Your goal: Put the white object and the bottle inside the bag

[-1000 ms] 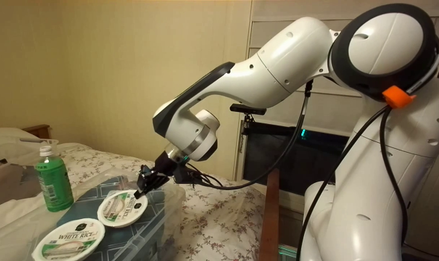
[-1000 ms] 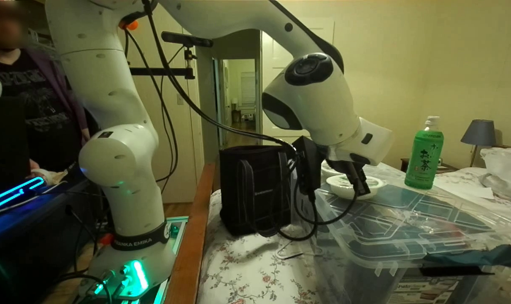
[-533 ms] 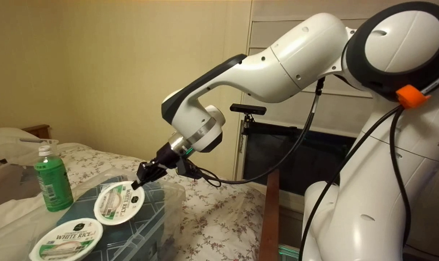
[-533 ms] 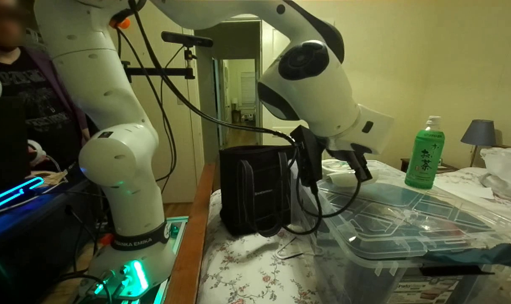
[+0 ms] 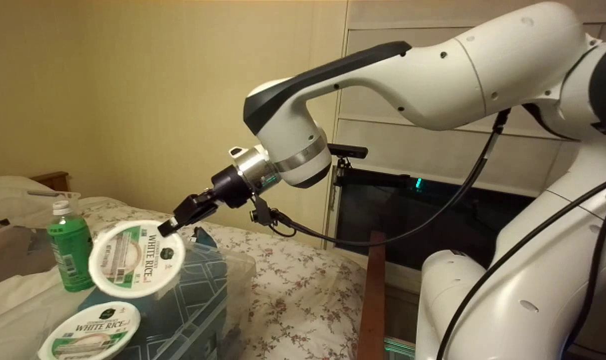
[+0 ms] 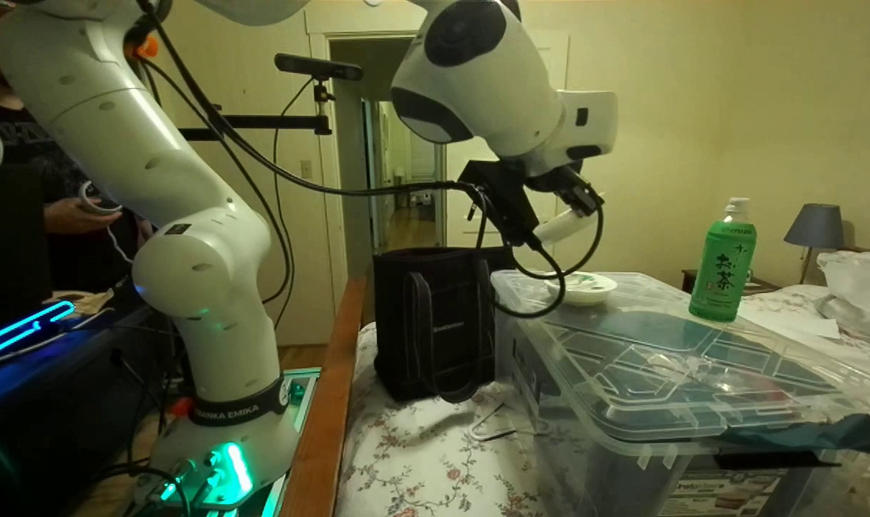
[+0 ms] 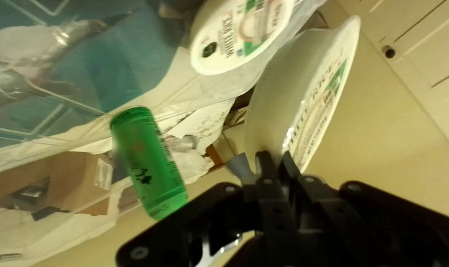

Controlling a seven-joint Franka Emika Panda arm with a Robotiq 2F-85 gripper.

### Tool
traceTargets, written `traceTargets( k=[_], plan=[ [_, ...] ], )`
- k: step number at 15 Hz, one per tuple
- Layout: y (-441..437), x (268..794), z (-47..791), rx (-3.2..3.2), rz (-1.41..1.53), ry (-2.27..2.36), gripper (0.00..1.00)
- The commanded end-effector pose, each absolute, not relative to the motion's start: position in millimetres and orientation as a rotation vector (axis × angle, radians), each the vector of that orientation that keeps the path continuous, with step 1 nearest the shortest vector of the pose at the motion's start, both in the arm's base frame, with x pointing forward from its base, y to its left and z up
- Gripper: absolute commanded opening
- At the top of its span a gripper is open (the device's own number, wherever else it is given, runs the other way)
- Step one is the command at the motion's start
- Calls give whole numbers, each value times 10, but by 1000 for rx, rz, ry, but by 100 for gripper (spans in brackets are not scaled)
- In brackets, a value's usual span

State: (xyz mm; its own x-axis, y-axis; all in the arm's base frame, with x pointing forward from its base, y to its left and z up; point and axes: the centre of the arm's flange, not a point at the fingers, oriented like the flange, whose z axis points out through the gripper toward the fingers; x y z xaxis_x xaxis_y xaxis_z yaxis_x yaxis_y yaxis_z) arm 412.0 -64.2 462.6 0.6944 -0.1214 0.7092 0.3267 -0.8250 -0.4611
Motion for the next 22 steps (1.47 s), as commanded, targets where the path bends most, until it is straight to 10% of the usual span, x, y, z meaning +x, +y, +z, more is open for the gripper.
traceTargets(
  k=[1,22],
  plan=[
    [189,3807,4926,-2302,-996,-429,4],
    [2691,3246,4778,-2044,-664,-1803,4]
  ],
)
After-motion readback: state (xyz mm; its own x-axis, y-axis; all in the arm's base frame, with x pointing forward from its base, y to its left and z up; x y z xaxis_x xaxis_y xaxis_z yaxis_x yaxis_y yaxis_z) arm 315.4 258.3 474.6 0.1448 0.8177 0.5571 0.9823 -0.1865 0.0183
